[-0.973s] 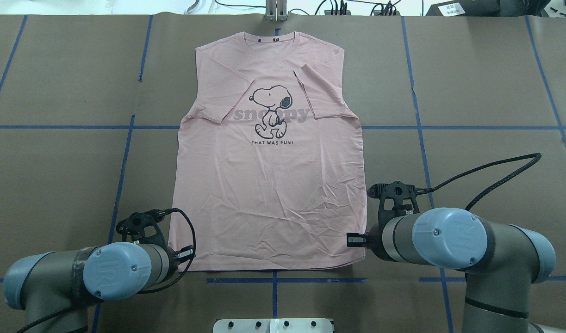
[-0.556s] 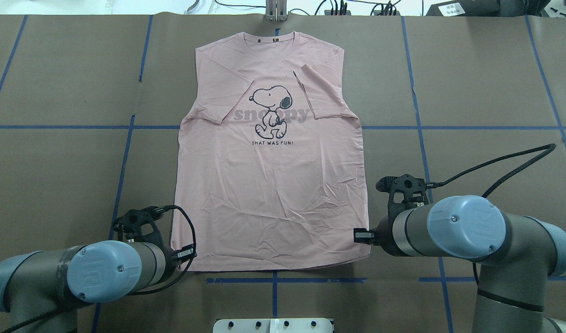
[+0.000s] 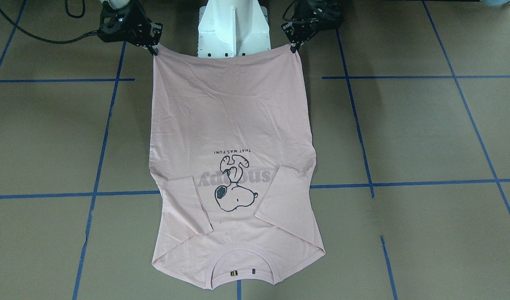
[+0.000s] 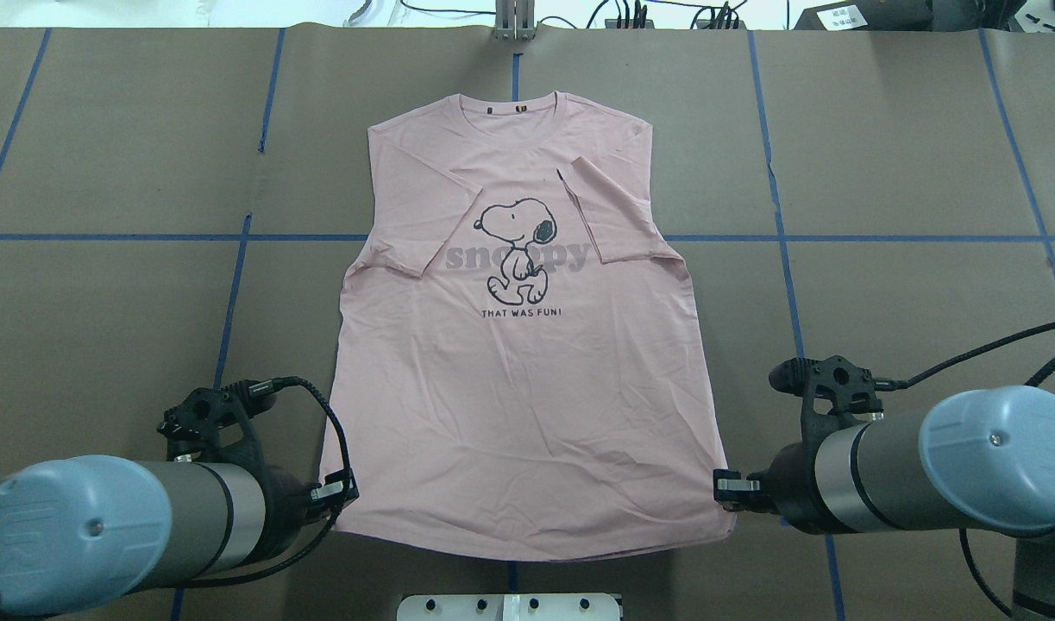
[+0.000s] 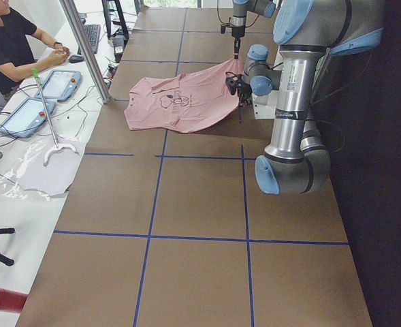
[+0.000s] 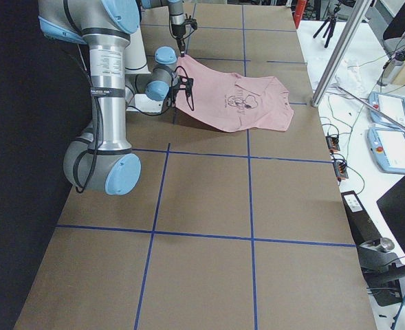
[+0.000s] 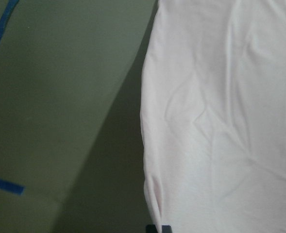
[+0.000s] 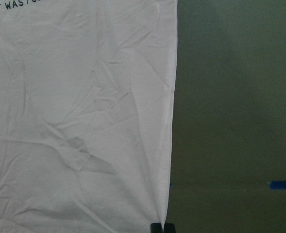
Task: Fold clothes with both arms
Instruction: 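Lift the hem with both grippers and fold it over toward the collar, then release the hem and lower the right gripper to the folded shirt's side edge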
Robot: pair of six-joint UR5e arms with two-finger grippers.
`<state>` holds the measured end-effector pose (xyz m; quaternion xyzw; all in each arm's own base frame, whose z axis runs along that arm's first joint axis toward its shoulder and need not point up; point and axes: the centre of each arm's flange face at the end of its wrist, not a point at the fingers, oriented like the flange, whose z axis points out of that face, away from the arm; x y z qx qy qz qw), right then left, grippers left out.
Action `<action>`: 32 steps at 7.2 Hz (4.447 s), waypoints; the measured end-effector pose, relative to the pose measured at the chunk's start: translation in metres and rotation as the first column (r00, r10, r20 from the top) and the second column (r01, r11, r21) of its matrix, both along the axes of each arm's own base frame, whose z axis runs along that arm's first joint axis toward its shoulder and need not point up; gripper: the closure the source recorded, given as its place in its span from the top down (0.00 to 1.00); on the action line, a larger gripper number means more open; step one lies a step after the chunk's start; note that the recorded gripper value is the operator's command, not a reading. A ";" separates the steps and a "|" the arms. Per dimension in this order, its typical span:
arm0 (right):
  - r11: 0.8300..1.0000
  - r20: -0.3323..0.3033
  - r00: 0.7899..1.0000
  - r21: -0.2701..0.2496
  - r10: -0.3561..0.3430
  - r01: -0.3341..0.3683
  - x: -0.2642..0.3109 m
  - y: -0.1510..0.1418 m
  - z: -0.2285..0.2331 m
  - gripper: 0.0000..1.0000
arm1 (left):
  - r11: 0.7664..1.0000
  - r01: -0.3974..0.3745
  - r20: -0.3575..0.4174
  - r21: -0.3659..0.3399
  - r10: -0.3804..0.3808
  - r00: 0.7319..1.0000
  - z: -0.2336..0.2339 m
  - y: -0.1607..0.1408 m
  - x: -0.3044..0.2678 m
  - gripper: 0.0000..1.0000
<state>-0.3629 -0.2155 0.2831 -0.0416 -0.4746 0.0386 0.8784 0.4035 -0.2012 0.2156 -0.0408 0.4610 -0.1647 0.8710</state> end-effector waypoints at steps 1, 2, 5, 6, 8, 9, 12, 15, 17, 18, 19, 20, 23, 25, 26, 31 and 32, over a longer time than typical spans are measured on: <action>0.999 0.019 0.999 -0.016 -0.043 0.043 0.012 0.019 -0.008 0.00 | 0.999 -0.052 -0.013 -0.007 0.052 0.999 -0.017 0.021 -0.021 0.00; 0.997 0.036 0.997 -0.026 -0.074 0.075 0.022 0.031 -0.015 0.00 | 0.996 -0.089 -0.014 -0.015 0.089 0.996 -0.026 0.037 -0.032 0.00; 0.999 0.055 0.998 0.035 -0.024 0.022 0.009 -0.016 -0.020 0.00 | 0.998 -0.064 -0.027 -0.008 0.064 0.998 -0.038 0.027 -0.036 0.00; 0.996 0.036 0.999 0.092 0.009 -0.012 0.003 -0.052 -0.012 0.00 | 1.000 -0.019 -0.017 0.019 0.019 1.000 -0.038 0.002 -0.037 0.00; 0.973 -0.017 0.998 0.227 0.053 -0.047 0.021 -0.123 0.007 0.00 | 0.992 0.049 0.055 0.116 -0.056 0.997 -0.024 -0.064 -0.040 0.00; 0.957 -0.041 0.997 0.284 0.070 -0.056 0.023 -0.162 0.013 0.00 | 0.985 0.089 0.090 0.149 -0.103 0.991 -0.015 -0.104 -0.037 0.00; 0.939 -0.074 0.985 0.319 0.157 -0.126 -0.020 -0.287 -0.006 0.00 | 0.947 0.219 0.078 0.236 -0.243 0.967 0.018 -0.234 -0.023 0.00; 0.926 -0.065 0.977 0.336 0.205 -0.173 -0.057 -0.365 0.027 0.00 | 0.919 0.294 0.075 0.263 -0.323 0.944 0.089 -0.340 0.012 0.00; 0.924 -0.071 0.973 0.333 0.221 -0.186 -0.072 -0.396 0.044 0.00 | 0.920 0.295 0.103 0.256 -0.329 0.939 0.126 -0.365 0.032 0.00; 0.924 -0.072 0.972 0.333 0.224 -0.188 -0.076 -0.403 0.042 0.00 | 0.921 0.295 0.107 0.255 -0.330 0.938 0.132 -0.371 0.038 0.00; 0.923 -0.069 0.971 0.334 0.227 -0.192 -0.079 -0.408 0.036 0.00 | 0.921 0.296 0.108 0.254 -0.331 0.938 0.132 -0.376 0.043 0.00; 0.921 -0.065 0.971 0.337 0.232 -0.197 -0.081 -0.412 0.030 0.00 | 0.920 0.298 0.102 0.255 -0.332 0.938 0.127 -0.379 0.046 0.00; 0.918 -0.068 0.970 0.343 0.235 -0.198 -0.084 -0.414 0.028 1.00 | 0.916 0.300 0.079 0.265 -0.331 0.940 0.109 -0.383 0.050 1.00; 0.920 -0.070 0.971 0.340 0.229 -0.193 -0.084 -0.412 0.034 1.00 | 0.916 0.294 0.081 0.275 -0.327 0.942 0.107 -0.383 0.051 1.00; 0.923 -0.067 0.972 0.334 0.226 -0.192 -0.082 -0.410 0.036 1.00 | 0.915 0.292 0.083 0.278 -0.325 0.942 0.107 -0.384 0.050 1.00; 0.979 0.001 0.982 0.077 0.189 -0.188 -0.069 -0.278 0.056 1.00 | 0.897 0.312 -0.011 0.312 -0.325 0.946 0.056 -0.363 0.027 1.00; 0.982 -0.021 0.983 0.045 0.184 -0.183 -0.082 -0.256 0.062 1.00 | 0.895 0.317 -0.026 0.316 -0.325 0.945 0.044 -0.358 0.023 1.00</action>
